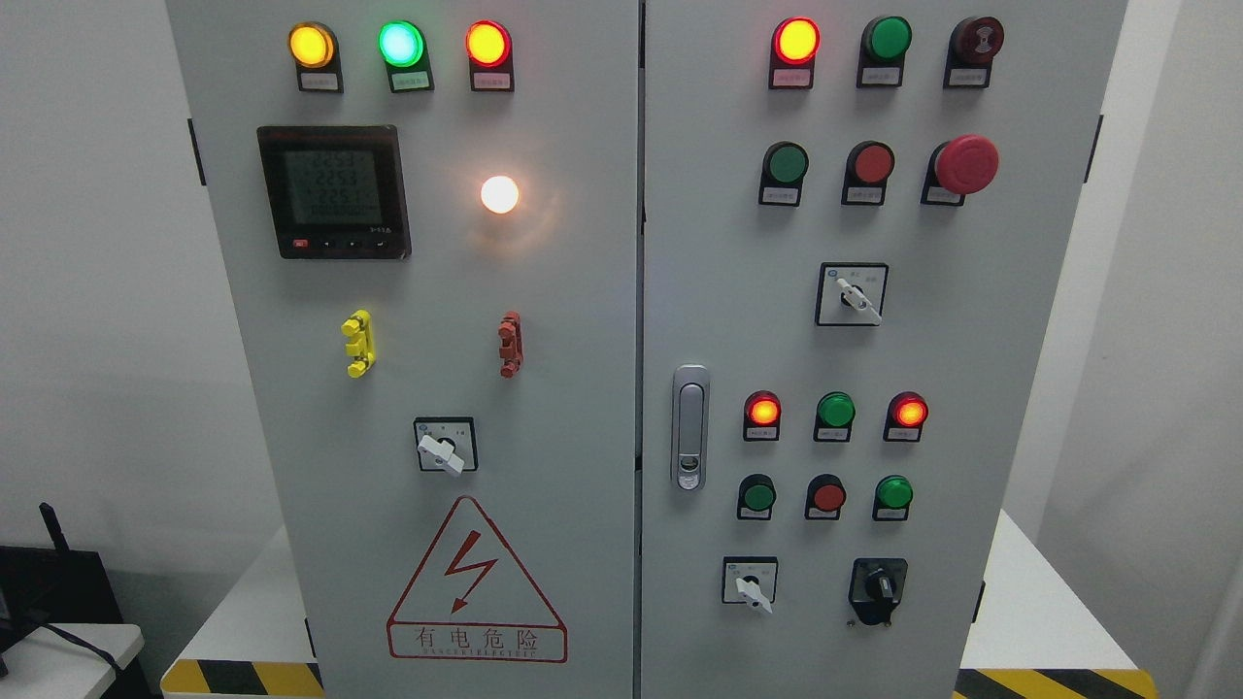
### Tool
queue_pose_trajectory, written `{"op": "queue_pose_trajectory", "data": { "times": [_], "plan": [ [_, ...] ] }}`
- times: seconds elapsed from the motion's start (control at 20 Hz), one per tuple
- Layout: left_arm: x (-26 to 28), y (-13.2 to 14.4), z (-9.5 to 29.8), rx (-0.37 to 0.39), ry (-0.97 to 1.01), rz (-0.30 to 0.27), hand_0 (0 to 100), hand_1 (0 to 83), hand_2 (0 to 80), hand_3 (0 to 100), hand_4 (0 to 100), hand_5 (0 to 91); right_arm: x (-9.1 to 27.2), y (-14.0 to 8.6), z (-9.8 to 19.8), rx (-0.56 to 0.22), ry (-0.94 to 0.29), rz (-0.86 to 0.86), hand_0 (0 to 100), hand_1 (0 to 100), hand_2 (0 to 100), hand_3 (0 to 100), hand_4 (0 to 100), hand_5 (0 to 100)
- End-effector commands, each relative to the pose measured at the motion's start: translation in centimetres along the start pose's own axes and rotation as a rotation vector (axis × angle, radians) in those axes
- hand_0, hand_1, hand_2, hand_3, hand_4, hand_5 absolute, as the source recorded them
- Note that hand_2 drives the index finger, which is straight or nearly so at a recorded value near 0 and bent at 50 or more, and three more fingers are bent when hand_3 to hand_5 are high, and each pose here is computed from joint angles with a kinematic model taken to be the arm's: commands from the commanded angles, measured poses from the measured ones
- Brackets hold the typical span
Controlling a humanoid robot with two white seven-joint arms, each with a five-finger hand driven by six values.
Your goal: Trip black knob to open circuit
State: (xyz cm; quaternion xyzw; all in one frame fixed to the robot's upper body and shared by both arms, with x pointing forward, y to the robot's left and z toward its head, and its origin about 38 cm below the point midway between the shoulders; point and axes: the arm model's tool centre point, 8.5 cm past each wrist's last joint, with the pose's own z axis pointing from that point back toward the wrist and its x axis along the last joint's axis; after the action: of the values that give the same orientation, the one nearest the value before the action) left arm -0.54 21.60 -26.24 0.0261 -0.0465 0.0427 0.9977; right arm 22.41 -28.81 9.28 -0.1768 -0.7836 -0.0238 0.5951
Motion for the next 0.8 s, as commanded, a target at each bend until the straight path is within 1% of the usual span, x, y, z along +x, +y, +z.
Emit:
{"op": "queue_pose_trajectory", "data": {
  "times": [0.0, 0.2, 0.3, 0.45, 0.55, 0.65, 0.75],
  "plan": [
    [0.5, -0.1, 0.0, -0.005, -0.009, -0.034, 12, 38.9, 0.0, 0, 0, 0.0, 2.2, 0.6, -4.3, -0.019, -0.063, 0.032, 36, 65, 44, 83, 87, 95],
    [0.5, -0.1, 0.0, -0.005, -0.009, -0.032, 12, 38.9, 0.0, 0, 0, 0.0, 2.5, 1.6, -6.5, -0.024, -0.053, 0.060, 34, 71, 43, 81, 87, 95],
    [0.5, -0.1, 0.0, -0.005, -0.009, -0.032, 12, 38.9, 0.0, 0, 0, 0.0, 2.4, 1.9, -7.8, -0.039, -0.044, 0.072, 32, 76, 42, 80, 86, 95],
    [0.5, -0.2, 0.0, -0.007, -0.009, -0.032, 12, 38.9, 0.0, 0, 0, 0.0, 2.0, 2.3, -9.0, -0.054, -0.004, 0.077, 32, 79, 40, 79, 85, 95],
    [0.5, -0.1, 0.0, -0.005, -0.009, -0.032, 12, 38.9, 0.0, 0, 0, 0.0, 1.7, 2.4, -9.2, -0.054, 0.017, 0.081, 32, 80, 40, 79, 85, 95],
    [0.5, -0.1, 0.0, -0.005, -0.009, -0.032, 12, 38.9, 0.0, 0, 0, 0.0, 1.5, 3.1, -9.5, -0.059, 0.032, 0.068, 32, 81, 39, 79, 85, 95],
    [0.6, -0.1, -0.1, -0.005, -0.011, -0.032, 12, 38.9, 0.0, 0, 0, 0.0, 1.4, 3.6, -10.3, -0.091, 0.056, 0.055, 32, 82, 39, 78, 85, 95]
  ]
}}
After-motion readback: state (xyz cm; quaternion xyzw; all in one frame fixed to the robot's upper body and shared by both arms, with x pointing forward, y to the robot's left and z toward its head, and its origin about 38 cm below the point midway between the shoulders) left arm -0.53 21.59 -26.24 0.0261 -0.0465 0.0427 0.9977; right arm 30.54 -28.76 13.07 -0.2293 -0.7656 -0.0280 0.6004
